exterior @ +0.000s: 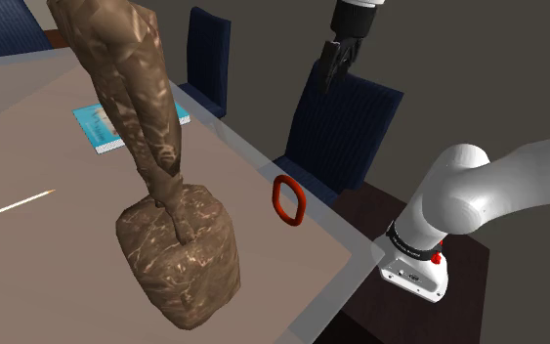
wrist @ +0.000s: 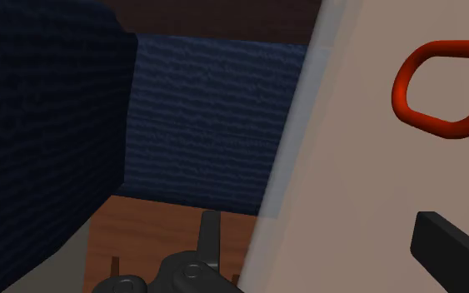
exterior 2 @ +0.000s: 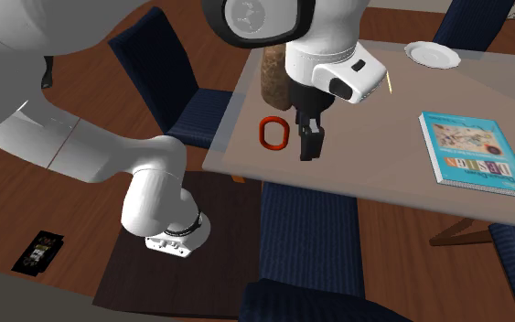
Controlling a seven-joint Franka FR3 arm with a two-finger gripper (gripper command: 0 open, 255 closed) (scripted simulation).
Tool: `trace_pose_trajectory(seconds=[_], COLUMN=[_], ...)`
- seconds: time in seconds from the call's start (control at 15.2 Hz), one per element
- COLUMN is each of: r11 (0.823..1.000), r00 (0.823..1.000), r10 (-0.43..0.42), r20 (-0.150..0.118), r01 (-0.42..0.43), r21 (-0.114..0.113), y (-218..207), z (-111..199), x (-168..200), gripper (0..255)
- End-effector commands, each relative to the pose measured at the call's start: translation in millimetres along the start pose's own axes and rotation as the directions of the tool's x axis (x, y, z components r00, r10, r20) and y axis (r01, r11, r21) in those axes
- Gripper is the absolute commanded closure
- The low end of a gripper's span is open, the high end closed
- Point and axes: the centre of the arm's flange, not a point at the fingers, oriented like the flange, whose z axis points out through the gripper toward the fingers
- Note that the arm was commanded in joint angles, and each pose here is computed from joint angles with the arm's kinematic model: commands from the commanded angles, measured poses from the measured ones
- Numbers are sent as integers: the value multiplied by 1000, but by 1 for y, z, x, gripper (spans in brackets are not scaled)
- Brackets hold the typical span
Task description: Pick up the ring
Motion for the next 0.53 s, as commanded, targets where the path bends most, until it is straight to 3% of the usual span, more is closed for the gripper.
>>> trace_pose_trajectory(seconds=[0.0,0.46], r11=[1000,999], r00=[1000,997], r10=[0,42], r20=[0,-67], r01=[0,-43], r21=[0,-21], y=[0,-77], z=[0,43], x=[0,-47], gripper=[0,0])
